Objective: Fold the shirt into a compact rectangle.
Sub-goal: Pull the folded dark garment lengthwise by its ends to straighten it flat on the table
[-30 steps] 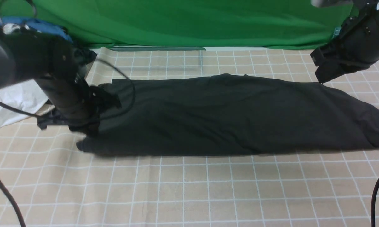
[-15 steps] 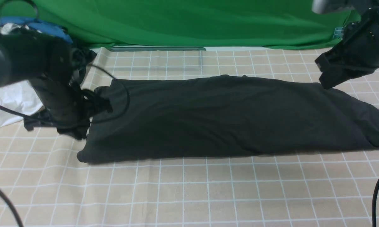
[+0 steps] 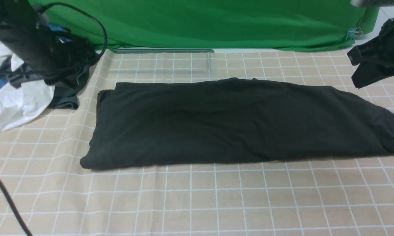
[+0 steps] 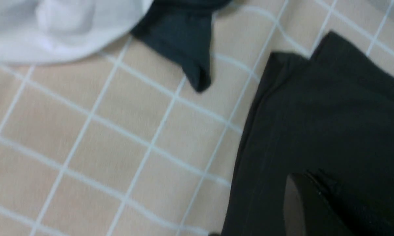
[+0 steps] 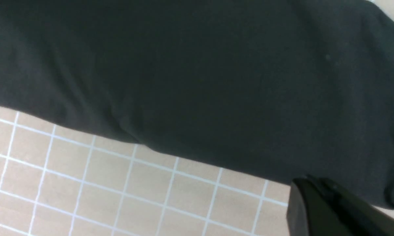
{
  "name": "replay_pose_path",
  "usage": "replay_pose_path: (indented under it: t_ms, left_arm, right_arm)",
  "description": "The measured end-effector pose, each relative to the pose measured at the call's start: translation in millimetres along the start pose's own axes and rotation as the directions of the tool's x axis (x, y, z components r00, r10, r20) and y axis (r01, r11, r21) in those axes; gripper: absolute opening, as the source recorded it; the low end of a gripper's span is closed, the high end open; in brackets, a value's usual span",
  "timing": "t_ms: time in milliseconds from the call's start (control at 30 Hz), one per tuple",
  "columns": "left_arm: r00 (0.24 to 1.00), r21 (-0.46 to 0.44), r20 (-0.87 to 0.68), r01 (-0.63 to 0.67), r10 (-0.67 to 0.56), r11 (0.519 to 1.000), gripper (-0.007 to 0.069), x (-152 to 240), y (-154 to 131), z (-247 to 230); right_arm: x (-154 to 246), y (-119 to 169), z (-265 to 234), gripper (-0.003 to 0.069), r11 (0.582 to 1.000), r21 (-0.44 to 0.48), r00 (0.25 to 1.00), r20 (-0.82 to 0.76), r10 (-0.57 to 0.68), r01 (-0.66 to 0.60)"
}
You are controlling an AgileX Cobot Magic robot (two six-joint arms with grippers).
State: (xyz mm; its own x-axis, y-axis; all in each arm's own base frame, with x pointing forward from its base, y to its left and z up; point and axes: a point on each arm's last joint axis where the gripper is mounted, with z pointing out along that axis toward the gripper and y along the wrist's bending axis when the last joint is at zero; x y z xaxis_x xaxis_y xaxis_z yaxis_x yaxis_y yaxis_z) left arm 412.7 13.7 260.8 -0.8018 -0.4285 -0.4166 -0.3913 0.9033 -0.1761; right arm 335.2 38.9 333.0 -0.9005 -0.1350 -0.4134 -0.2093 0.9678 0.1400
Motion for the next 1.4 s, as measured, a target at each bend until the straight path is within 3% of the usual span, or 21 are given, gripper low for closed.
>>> replay_pose_path:
  t_ms: [167, 200, 233, 367, 467, 567, 633, 700, 733, 800, 867, 1133, 1400]
  left_arm:
    - [0.998, 0.006, -0.005, -0.055, 0.055, 0.998, 0.0142, -12.8, -6.8, 50.7]
    - [0.998, 0.004, -0.012, -0.062, 0.062, 0.998, 0.0210, -14.6, -7.8, 73.3]
    - [0.998, 0.002, -0.016, -0.062, 0.062, 0.998, 0.0210, -14.4, -7.7, 75.8]
    - [0.995, 0.009, -0.019, -0.093, 0.093, 0.996, 0.0377, -11.8, -7.6, 117.3]
    - [0.994, 0.030, -0.007, -0.112, 0.112, 0.993, 0.0412, -12.7, -10.1, 121.5]
    - [0.985, 0.047, -0.009, -0.172, 0.173, 0.984, 0.0391, -12.4, -11.2, 122.4]
    - [0.981, 0.047, -0.014, -0.191, 0.191, 0.981, 0.0329, -12.1, -10.7, 122.4]
    - [0.981, 0.046, -0.014, -0.193, 0.194, 0.980, 0.0244, -12.4, -9.9, 122.4]
    - [0.981, 0.046, -0.014, -0.194, 0.195, 0.980, 0.0141, -12.7, -9.6, 121.9]
    - [0.981, 0.046, -0.015, -0.194, 0.195, 0.980, 0.0055, -13.0, -9.8, 118.9]
    - [0.980, 0.047, -0.021, -0.196, 0.197, 0.979, 0.0025, -13.1, -10.8, 113.4]
    - [0.972, 0.084, 0.125, -0.209, 0.198, 0.974, 0.0012, -31.3, -20.4, 58.0]
    - [0.946, 0.100, 0.258, -0.230, 0.198, 0.968, 0.0012, -42.6, -24.6, 61.4]
  right_arm:
    - [0.2, -0.1, 0.7, 0.0035, 1.000, -0.001, 1.000, 0.001, 0.002, -0.002]
    - [-0.5, -0.2, 1.0, 0.0035, 1.000, 0.001, 1.000, 0.009, 0.006, -0.006]
    - [-0.6, -0.3, 1.0, 0.0035, 1.000, 0.001, 1.000, 0.011, 0.007, -0.007]
    - [-1.0, -0.4, 1.2, 0.0035, 1.000, 0.002, 1.000, 0.017, 0.009, -0.009]
    - [-1.2, -0.4, 1.2, 0.0035, 1.000, 0.002, 1.000, 0.018, 0.009, -0.009]
    - [-1.9, -0.5, 1.2, 0.0035, 1.000, 0.003, 1.000, 0.026, 0.009, -0.009]
    - [-3.1, -0.7, 1.1, 0.0035, 1.000, 0.006, 0.999, 0.039, 0.009, -0.009]
    - [-3.5, -0.8, 1.1, 0.0035, 1.000, 0.006, 0.999, 0.044, 0.009, -0.009]
    - [-3.9, -0.9, 1.1, 0.0035, 1.000, 0.007, 0.999, 0.048, 0.009, -0.009]
    - [-4.0, -0.8, 1.1, 0.0035, 1.000, 0.006, 0.999, 0.049, 0.009, -0.010]
    - [-4.0, -0.8, 1.1, 0.0035, 1.000, 0.006, 0.999, 0.050, 0.009, -0.010]
    - [-4.1, -0.8, 1.1, 0.0039, 1.000, 0.007, 0.999, 0.050, 0.009, -0.010]
    - [-5.3, -1.0, 1.0, 0.0043, 1.000, 0.008, 0.998, 0.063, 0.013, -0.013]
